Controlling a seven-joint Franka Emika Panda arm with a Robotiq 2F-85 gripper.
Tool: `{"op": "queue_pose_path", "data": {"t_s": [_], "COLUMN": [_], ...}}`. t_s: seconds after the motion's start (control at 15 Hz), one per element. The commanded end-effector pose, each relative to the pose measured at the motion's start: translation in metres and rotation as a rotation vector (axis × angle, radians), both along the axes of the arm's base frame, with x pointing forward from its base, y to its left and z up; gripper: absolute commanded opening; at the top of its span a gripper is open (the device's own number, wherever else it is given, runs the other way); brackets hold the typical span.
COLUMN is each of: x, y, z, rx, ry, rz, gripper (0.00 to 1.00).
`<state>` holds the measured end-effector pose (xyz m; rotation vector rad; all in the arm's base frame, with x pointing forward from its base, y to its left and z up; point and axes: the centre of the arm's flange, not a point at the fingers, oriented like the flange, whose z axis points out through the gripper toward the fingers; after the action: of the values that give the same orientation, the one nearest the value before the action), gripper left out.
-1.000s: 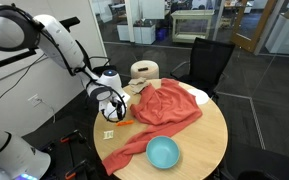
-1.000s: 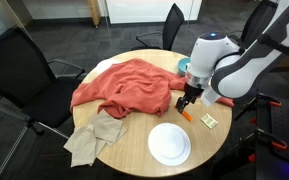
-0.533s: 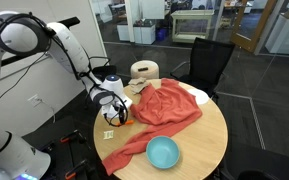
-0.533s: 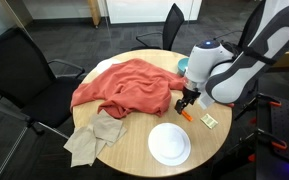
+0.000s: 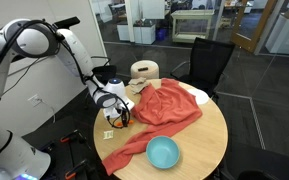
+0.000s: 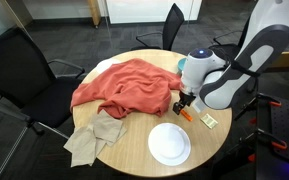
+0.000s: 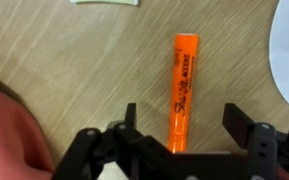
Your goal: Take the pen and put it near the light blue bowl
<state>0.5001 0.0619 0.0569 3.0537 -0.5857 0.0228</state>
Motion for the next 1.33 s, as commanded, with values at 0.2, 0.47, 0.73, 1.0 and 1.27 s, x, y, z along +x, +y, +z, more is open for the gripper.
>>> {"op": "queue_pose_path", "data": {"t_s": [0.2,0.47,0.73,1.0,1.27], "x": [0.011,0.011,0.008,0.005,-0.019], "y": [0.005,0.009,0.021,0.027,0.009], "z": [-0.01,0.001,0.03,0.071,0.108], "rx": [-0.04,-0.034,0.005,0.023,0.035], "ry": [-0.03,-0.043,-0.07,-0.094,-0.13], "rz": [-0.038,-0.035,-0.03,-0.041,-0.106], "gripper": [0.34,0.03,0.05,0.05,0.05]}}
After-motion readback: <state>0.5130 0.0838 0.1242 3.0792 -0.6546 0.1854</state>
